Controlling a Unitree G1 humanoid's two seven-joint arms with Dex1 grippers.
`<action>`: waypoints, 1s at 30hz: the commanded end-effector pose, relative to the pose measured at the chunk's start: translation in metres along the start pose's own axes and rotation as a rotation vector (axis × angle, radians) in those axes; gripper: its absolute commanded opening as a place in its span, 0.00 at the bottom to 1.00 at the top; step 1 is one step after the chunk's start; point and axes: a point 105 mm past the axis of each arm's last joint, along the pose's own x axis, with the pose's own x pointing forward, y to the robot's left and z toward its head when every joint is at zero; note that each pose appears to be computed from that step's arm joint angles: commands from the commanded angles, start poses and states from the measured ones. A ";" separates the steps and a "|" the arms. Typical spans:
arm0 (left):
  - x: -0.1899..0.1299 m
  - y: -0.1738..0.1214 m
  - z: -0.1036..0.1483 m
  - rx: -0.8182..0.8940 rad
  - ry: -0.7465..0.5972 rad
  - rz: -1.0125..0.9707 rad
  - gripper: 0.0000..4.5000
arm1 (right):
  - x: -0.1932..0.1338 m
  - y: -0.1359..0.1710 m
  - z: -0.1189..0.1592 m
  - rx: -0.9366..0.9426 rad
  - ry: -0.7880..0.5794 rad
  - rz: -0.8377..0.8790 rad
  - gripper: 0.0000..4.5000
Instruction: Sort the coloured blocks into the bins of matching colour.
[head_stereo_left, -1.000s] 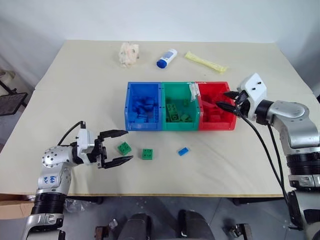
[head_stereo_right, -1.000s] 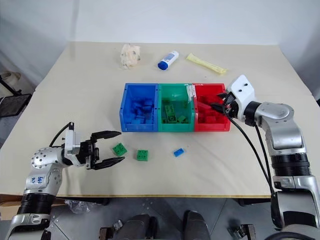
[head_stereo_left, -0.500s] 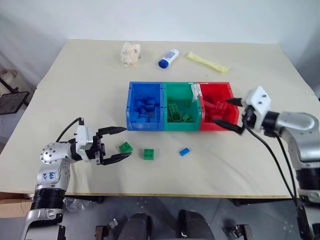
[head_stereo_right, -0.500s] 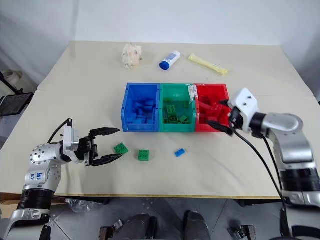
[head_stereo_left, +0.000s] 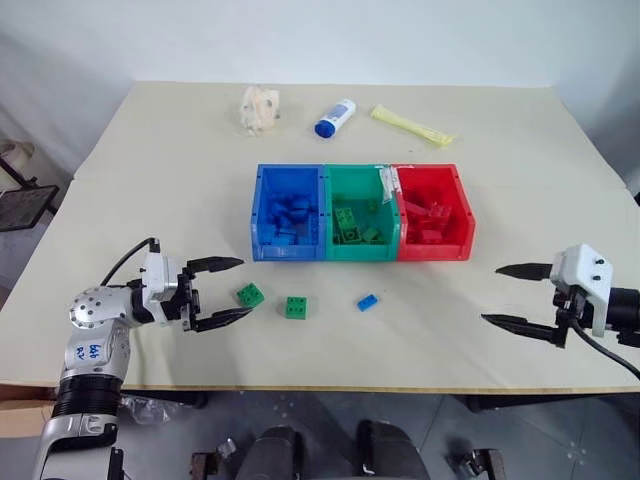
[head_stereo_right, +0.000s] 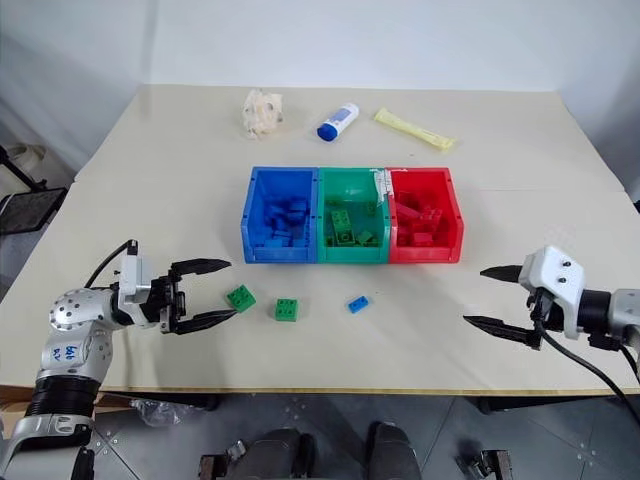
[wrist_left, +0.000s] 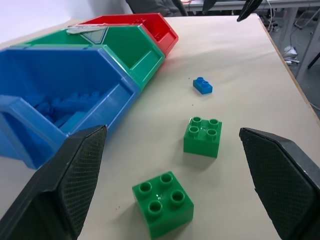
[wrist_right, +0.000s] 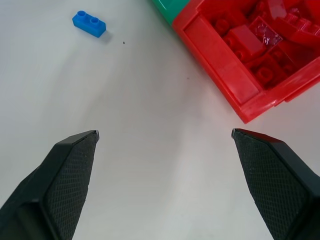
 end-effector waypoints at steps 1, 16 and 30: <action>-0.005 0.002 0.008 0.043 -0.012 0.008 1.00 | 0.005 0.000 0.020 -0.062 -0.050 0.019 0.99; -0.014 -0.019 -0.002 0.037 0.028 -0.064 1.00 | 0.108 0.040 0.043 -0.113 -0.120 0.262 0.99; -0.025 -0.032 -0.010 0.048 0.098 -0.035 1.00 | 0.160 0.046 0.032 -0.125 -0.044 0.351 0.80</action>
